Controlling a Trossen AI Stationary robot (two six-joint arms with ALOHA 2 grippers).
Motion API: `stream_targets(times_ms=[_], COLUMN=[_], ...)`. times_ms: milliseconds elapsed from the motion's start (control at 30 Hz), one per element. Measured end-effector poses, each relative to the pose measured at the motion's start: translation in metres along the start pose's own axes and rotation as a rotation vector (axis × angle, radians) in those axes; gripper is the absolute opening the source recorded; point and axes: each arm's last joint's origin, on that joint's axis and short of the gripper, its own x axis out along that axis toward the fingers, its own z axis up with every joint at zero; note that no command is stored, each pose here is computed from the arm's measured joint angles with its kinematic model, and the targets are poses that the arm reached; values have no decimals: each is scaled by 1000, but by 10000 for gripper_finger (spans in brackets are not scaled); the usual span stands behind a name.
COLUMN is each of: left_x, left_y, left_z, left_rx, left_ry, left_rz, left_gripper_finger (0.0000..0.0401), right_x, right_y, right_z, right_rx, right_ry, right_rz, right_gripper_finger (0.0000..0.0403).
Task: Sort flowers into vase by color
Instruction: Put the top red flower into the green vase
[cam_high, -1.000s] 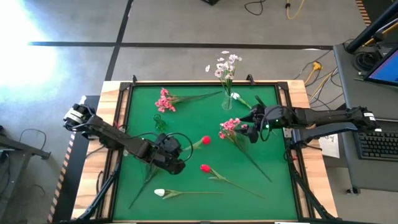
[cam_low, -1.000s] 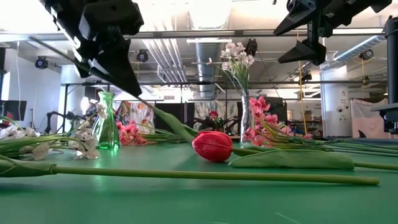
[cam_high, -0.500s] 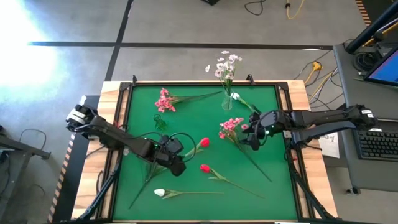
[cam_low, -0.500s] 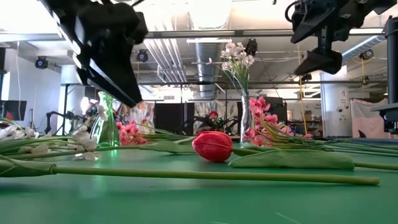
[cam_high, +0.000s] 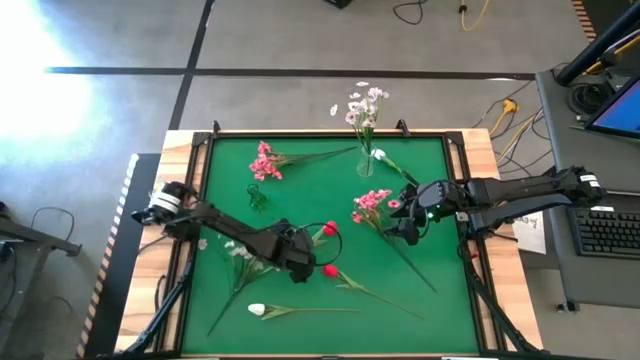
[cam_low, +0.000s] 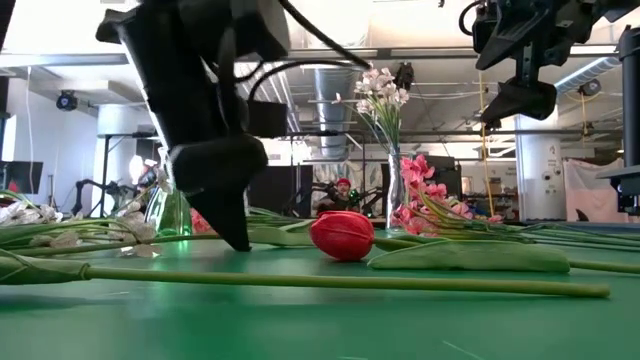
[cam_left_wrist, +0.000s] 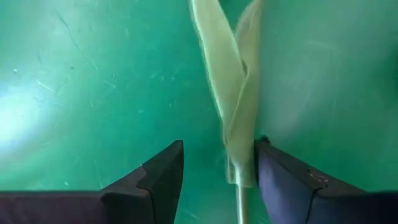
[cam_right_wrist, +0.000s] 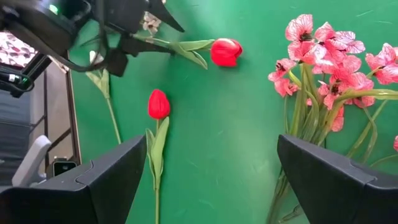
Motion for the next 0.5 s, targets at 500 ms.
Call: stream_targets(times_ms=[500], left_x=[8], left_y=[-5], left_z=[7], left_rx=[-27], left_ry=[41], left_rz=[86], left_gripper_finger=[17], right_x=[0], right_y=[0], right_z=[0], right_rx=[-4], right_ry=[-4], right_rz=[-5], right_gripper_finger=[352])
